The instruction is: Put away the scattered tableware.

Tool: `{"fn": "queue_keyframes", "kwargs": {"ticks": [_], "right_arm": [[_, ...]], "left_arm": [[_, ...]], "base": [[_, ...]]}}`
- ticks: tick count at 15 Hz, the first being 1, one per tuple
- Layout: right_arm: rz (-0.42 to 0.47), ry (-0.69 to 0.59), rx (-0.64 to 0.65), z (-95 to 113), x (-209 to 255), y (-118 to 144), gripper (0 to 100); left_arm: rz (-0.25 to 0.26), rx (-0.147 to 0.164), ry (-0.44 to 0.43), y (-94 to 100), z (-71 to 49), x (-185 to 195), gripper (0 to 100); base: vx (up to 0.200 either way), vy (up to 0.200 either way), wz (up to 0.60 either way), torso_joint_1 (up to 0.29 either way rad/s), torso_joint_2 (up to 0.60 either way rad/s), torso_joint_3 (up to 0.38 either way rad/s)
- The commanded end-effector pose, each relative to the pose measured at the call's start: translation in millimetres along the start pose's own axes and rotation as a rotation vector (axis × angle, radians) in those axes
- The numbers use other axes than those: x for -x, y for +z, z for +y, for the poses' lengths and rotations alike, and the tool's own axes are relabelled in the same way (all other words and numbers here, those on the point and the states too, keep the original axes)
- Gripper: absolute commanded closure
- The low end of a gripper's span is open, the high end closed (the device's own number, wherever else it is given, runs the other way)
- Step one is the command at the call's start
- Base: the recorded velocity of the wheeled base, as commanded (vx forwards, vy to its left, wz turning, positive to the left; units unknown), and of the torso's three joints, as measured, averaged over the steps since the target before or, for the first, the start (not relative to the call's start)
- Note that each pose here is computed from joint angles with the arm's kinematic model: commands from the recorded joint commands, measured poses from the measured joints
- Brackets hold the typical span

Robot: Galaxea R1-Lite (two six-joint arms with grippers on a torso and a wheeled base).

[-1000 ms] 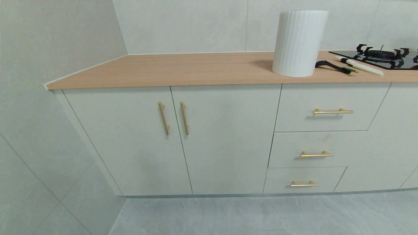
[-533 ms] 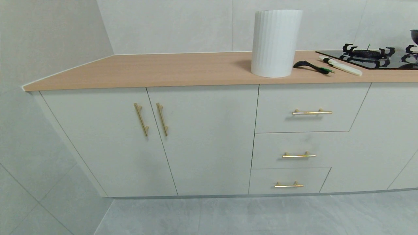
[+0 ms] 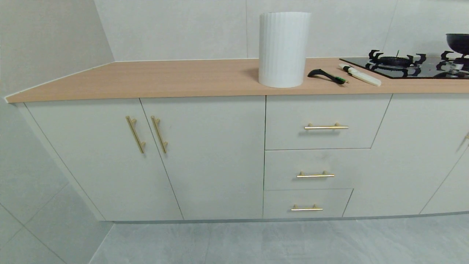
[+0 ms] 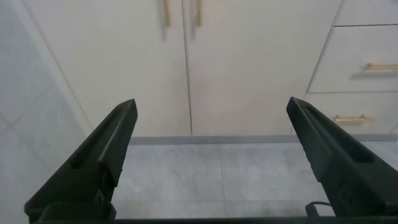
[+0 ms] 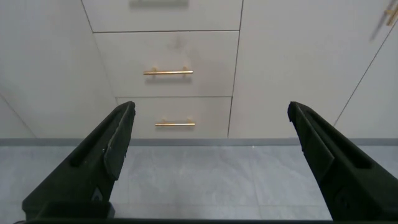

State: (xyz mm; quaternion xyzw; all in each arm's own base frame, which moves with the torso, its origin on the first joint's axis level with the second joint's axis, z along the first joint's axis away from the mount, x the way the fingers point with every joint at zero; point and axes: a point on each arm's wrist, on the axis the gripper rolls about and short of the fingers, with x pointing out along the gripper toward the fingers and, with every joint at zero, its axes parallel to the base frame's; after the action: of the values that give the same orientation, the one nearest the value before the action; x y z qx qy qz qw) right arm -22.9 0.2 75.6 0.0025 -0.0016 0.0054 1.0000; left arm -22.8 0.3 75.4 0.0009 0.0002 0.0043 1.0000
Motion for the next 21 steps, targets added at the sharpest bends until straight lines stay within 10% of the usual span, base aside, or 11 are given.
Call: {"fn": "queue_keyframes", "kwargs": {"ticks": [1, 21], "right_arm": [[0.002, 0.003, -0.003, 0.0, -0.1, 0.1, 0], [0.002, 0.003, -0.003, 0.0, -0.1, 0.1, 0]], "left_arm": [[0.000, 0.000, 0.001, 0.1, 0.0, 0.0, 0], [0.000, 0.000, 0.001, 0.1, 0.0, 0.0, 0]], "base": [[0.000, 0.000, 0.00, 0.000, 0.00, 0.000], [0.080, 0.000, 0.00, 0.001, 0.00, 0.001]]}}
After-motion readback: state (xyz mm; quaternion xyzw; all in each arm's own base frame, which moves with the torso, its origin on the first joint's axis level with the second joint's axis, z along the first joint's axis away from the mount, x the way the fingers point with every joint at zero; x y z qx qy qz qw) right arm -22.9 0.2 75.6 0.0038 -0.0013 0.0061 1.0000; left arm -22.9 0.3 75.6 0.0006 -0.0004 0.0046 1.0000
